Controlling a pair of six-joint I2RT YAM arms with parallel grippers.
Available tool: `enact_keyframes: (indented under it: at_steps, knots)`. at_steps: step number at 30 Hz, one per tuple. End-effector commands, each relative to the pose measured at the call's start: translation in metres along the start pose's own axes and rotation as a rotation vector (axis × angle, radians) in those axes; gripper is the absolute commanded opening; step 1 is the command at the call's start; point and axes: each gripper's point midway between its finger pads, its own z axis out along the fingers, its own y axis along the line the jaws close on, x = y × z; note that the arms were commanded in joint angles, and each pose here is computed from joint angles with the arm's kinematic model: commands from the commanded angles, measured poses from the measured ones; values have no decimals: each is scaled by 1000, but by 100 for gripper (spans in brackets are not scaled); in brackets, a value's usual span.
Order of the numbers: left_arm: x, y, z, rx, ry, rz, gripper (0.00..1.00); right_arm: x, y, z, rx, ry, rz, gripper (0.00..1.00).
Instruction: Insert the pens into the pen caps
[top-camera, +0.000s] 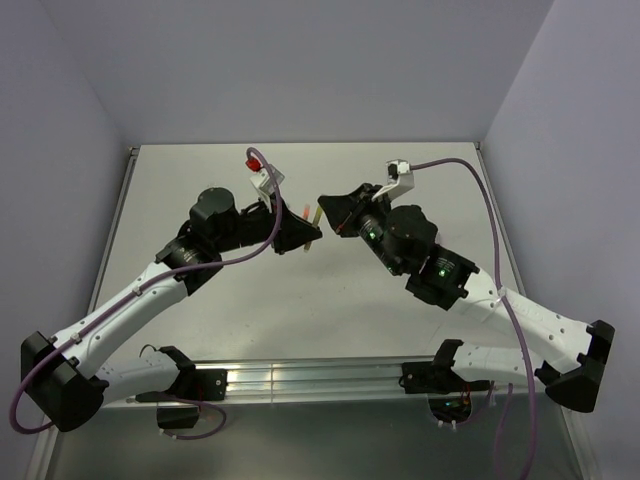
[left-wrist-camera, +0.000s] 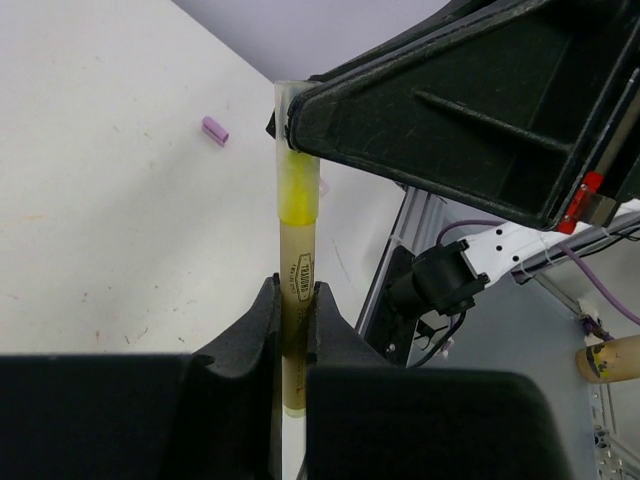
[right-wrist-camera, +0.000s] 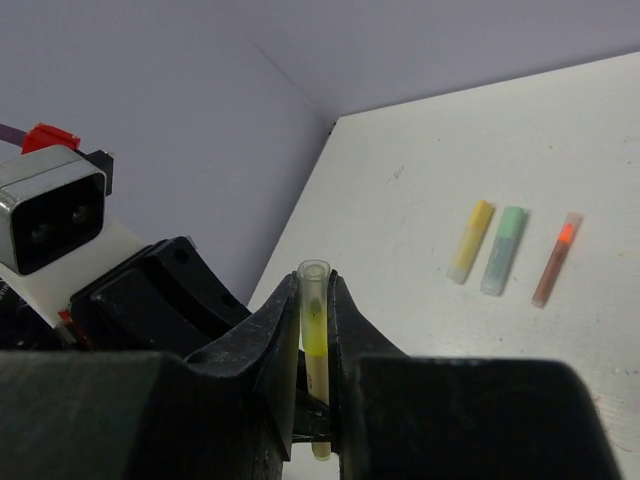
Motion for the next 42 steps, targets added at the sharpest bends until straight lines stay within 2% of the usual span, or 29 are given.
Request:
enact_keyframes:
  at_steps: [1,33,39,42]
  knots:
    - [-102,-24,-13,-17,-321,186,0,88,1,-22,-25,319,-78,0]
    - [-158,-21,-4,-127,-400,258,0,154,2,-35,42,499,-154,0]
    - [-151,-10,5,-152,-368,234,0,151,-4,-34,86,482,-164,0]
    - [-126,-4,17,-125,-276,188,0,124,-10,-24,156,408,-173,0]
